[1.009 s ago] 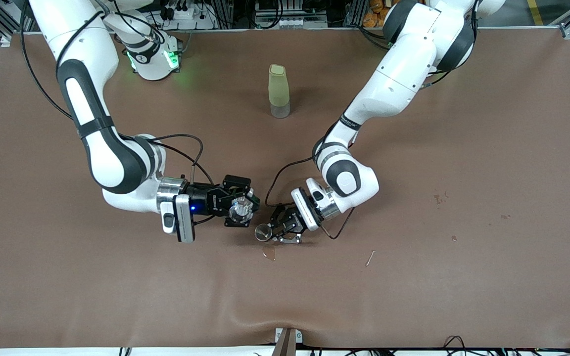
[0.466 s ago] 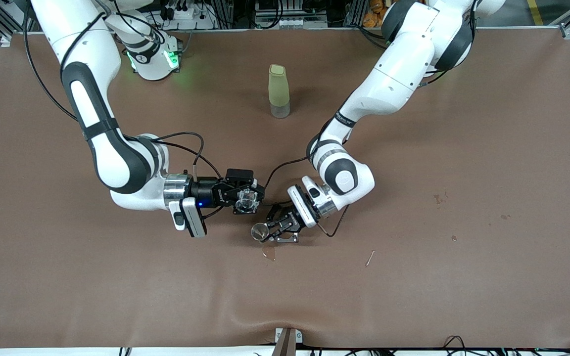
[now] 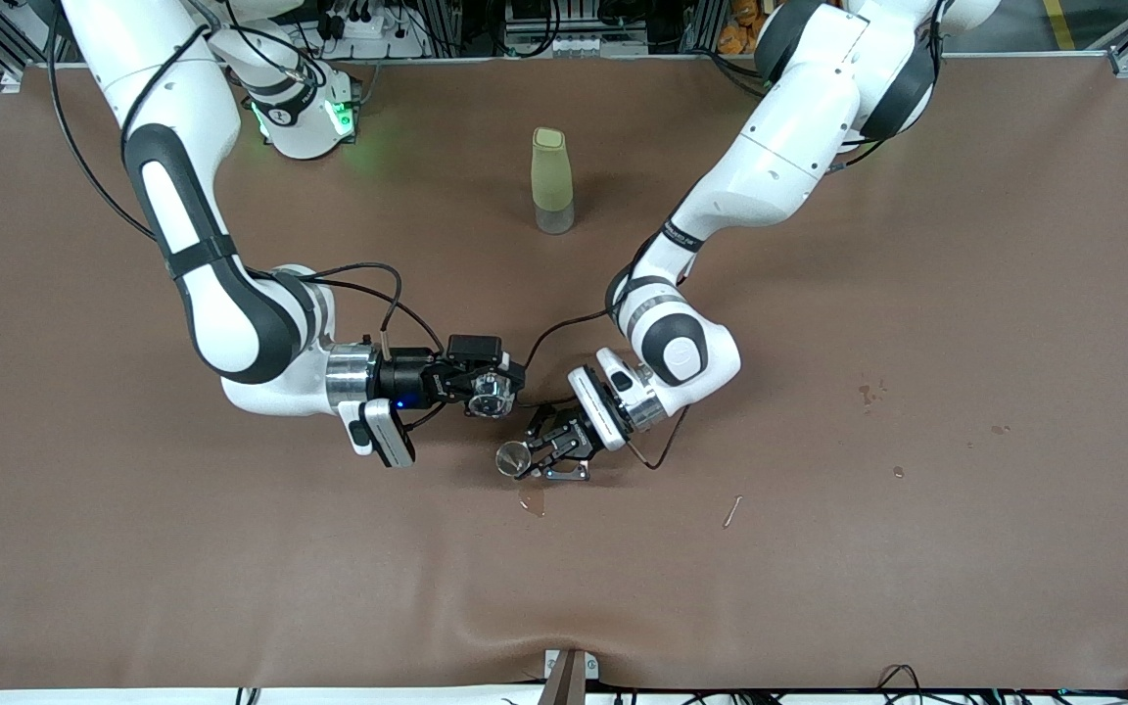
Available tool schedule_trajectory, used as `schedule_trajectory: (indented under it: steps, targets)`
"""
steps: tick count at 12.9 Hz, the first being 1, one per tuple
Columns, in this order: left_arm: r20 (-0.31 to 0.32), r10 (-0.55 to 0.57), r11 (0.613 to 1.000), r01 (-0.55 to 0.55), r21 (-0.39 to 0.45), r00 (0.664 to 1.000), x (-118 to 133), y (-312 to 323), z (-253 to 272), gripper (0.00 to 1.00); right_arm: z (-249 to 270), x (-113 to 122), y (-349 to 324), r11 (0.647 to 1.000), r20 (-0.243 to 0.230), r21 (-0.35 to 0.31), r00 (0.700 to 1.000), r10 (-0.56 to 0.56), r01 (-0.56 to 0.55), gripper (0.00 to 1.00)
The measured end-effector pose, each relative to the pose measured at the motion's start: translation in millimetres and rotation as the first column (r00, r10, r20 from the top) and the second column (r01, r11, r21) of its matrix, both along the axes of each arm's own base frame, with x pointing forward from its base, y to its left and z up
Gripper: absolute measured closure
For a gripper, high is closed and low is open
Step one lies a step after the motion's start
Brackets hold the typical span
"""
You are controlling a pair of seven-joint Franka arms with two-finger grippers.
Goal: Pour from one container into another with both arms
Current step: 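Tilt the beaker with the right gripper to pour into the jigger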
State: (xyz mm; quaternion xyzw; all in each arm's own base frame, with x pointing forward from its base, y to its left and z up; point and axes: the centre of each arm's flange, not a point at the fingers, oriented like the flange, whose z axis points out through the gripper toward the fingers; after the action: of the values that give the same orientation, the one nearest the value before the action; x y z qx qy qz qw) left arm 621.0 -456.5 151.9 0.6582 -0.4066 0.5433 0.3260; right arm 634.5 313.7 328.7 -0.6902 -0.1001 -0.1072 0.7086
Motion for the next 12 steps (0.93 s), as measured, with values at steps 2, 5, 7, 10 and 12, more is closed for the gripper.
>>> schedule_trajectory:
  steps: [2,5,7,10,12]
  targets:
    - [-0.006,0.007,1.0,-0.007,-0.009,1.0,-0.8,-1.2,0.1,0.79,0.0,0.1,-0.2,1.0,-0.036,0.0,0.999,0.001,-0.001,0.89]
    - [-0.008,0.004,1.0,-0.004,-0.012,1.0,-2.8,-3.9,0.2,0.79,0.2,0.1,-0.2,1.0,-0.111,0.001,0.994,0.003,-0.003,0.89]
    - [-0.008,0.003,1.0,-0.003,-0.016,1.0,-3.4,-5.1,0.4,0.79,1.1,0.1,-0.3,1.0,-0.144,0.001,0.99,0.004,-0.003,0.89]
    - [-0.016,0.008,1.0,-0.008,-0.027,1.0,-5.1,-7.3,0.4,0.79,2.8,0.3,-0.6,1.0,-0.174,0.002,0.985,0.004,-0.004,0.89]
    - [-0.017,0.007,1.0,-0.008,-0.028,1.0,-5.3,-7.6,0.4,0.79,3.3,0.6,-1.0,1.0,-0.19,0.002,0.982,0.004,-0.003,0.89]
